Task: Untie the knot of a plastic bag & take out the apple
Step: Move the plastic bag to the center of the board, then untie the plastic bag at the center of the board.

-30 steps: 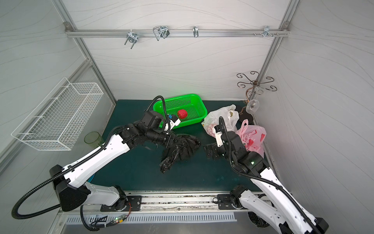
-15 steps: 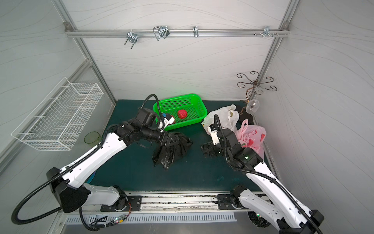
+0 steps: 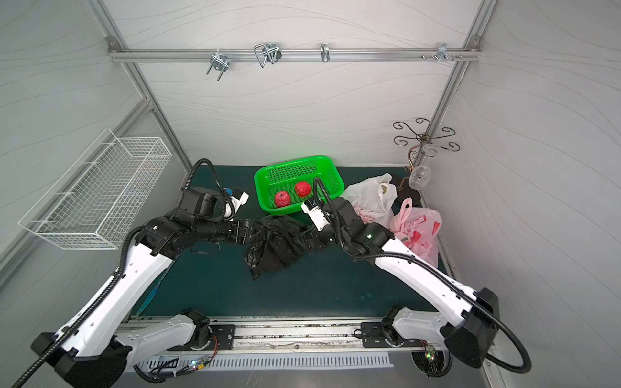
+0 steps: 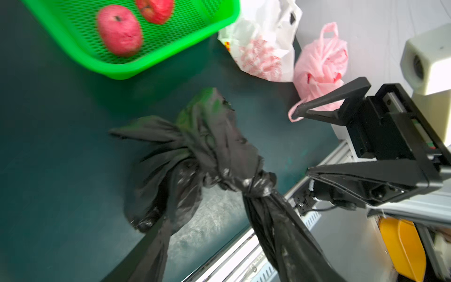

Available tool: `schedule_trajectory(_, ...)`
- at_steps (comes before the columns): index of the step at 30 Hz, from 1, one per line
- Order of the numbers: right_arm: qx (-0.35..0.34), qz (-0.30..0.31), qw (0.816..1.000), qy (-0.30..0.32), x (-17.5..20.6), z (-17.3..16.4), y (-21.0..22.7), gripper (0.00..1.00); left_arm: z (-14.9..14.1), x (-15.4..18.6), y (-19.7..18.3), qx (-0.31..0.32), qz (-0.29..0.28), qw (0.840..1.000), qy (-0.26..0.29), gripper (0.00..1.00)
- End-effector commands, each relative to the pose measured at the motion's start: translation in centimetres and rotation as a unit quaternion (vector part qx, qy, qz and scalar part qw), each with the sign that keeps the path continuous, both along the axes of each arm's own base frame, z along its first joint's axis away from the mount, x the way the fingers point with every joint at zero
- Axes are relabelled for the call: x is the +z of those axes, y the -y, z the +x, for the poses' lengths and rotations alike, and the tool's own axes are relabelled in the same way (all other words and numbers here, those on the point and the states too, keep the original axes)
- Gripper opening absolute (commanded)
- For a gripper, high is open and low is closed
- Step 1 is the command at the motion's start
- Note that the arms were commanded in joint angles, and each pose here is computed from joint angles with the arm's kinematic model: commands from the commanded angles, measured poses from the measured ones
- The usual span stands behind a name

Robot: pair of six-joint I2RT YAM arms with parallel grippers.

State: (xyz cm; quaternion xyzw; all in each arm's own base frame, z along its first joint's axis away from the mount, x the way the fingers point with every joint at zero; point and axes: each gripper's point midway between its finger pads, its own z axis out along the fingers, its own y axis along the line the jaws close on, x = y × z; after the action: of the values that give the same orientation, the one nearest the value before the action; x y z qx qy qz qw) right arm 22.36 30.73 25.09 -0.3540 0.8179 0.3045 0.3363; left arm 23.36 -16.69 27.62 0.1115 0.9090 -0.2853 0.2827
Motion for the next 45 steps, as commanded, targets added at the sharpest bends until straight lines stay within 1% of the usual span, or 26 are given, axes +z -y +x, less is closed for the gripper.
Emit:
schedule_trajectory(1,0.044,0.021,0.998,0.038,1.6,1.0,-2.6,0.81,0.1,0.4,-1.5,0.026,0.010,0.999,0.022,0.68)
schedule_trajectory(4,0.074,0.020,0.996,0.037,1.4,1.4,-4.4,0.79,-0.4,-0.2,-2.6,0.041,0.029,0.998,0.027,0.65)
schedule_trajectory(9,0.105,0.020,0.993,0.041,1.1,2.1,-6.8,0.79,-1.1,1.0,-3.7,0.060,0.018,0.996,0.070,0.64)
schedule_trajectory(12,0.122,0.017,0.992,0.039,0.6,2.5,-8.3,0.80,-1.4,1.0,-3.7,0.056,0.015,0.996,0.066,0.64)
schedule_trajectory(14,0.131,0.015,0.991,0.029,0.3,2.9,-9.2,0.78,-1.4,1.0,-3.4,0.051,0.009,0.997,0.062,0.64)
schedule_trajectory(16,0.134,0.010,0.991,0.017,-0.3,3.1,-9.9,0.71,-1.3,0.9,-3.4,0.051,0.012,0.997,0.061,0.64)
schedule_trajectory(17,0.135,0.013,0.991,0.011,-0.5,3.1,-10.1,0.61,-1.2,0.7,-3.7,0.054,0.019,0.996,0.062,0.64)
schedule_trajectory(18,0.136,0.015,0.991,0.007,-0.7,3.1,-10.1,0.53,-1.1,0.4,-4.0,0.058,0.027,0.996,0.062,0.65)
schedule_trajectory(21,0.136,0.023,0.990,-0.002,-1.0,2.8,-10.2,0.35,-0.7,-0.6,-4.6,0.067,0.035,0.996,0.048,0.65)
schedule_trajectory(24,0.139,0.026,0.990,-0.007,-1.1,2.4,-9.8,0.14,-0.3,-1.6,-5.2,0.078,0.028,0.996,0.034,0.65)
schedule_trajectory(26,0.133,0.024,0.991,-0.007,-1.1,2.3,-9.3,0.03,0.0,-2.4,-5.5,0.084,0.018,0.996,0.024,0.65)
schedule_trajectory(27,0.129,0.026,0.991,-0.005,-1.0,2.1,-8.9,0.00,0.2,-2.8,-5.4,0.082,0.012,0.996,0.018,0.65)
schedule_trajectory(29,0.115,0.028,0.993,-0.001,-0.6,2.0,-7.8,0.00,0.4,-3.5,-4.7,0.065,0.000,0.998,0.005,0.64)
schedule_trajectory(31,0.102,0.027,0.994,0.002,-0.3,1.6,-6.6,0.00,0.4,-3.8,-3.5,0.031,-0.021,0.999,-0.002,0.61)
schedule_trajectory(32,0.097,0.026,0.995,0.002,-0.4,1.1,-5.9,0.00,0.3,-3.7,-2.8,0.013,-0.034,0.999,-0.002,0.59)
schedule_trajectory(34,0.084,0.030,0.996,0.003,-0.1,0.4,-4.5,0.00,0.3,-2.9,-1.9,-0.007,-0.060,0.998,0.004,0.58)
schedule_trajectory(36,0.072,0.037,0.997,-0.008,-0.3,-0.5,-3.1,0.00,0.2,-1.5,-0.9,-0.033,-0.089,0.995,0.029,0.58)
schedule_trajectory(38,0.072,0.053,0.996,-0.023,-0.2,-1.2,-2.5,0.00,0.0,-0.6,-0.2,-0.051,-0.102,0.992,0.058,0.58)
schedule_trajectory(39,0.075,0.058,0.995,-0.033,-0.3,-1.6,-2.4,0.00,0.0,-0.3,0.2,-0.062,-0.102,0.990,0.070,0.56)
schedule_trajectory(41,0.087,0.061,0.993,-0.048,-0.3,-2.2,-2.3,0.00,-0.2,0.0,1.0,-0.082,-0.090,0.988,0.091,0.47)
schedule_trajectory(42,0.099,0.063,0.991,-0.058,-0.3,-2.7,-2.4,0.00,-0.5,0.0,1.6,-0.102,-0.075,0.986,0.104,0.46)
schedule_trajectory(44,0.119,0.068,0.988,-0.076,-0.3,-3.7,-2.5,0.00,-1.0,0.0,2.9,-0.142,-0.034,0.979,0.142,0.54)
schedule_trajectory(45,0.129,0.071,0.986,-0.084,-0.2,-4.2,-2.5,0.00,-1.1,-0.2,3.4,-0.159,-0.010,0.974,0.161,0.56)
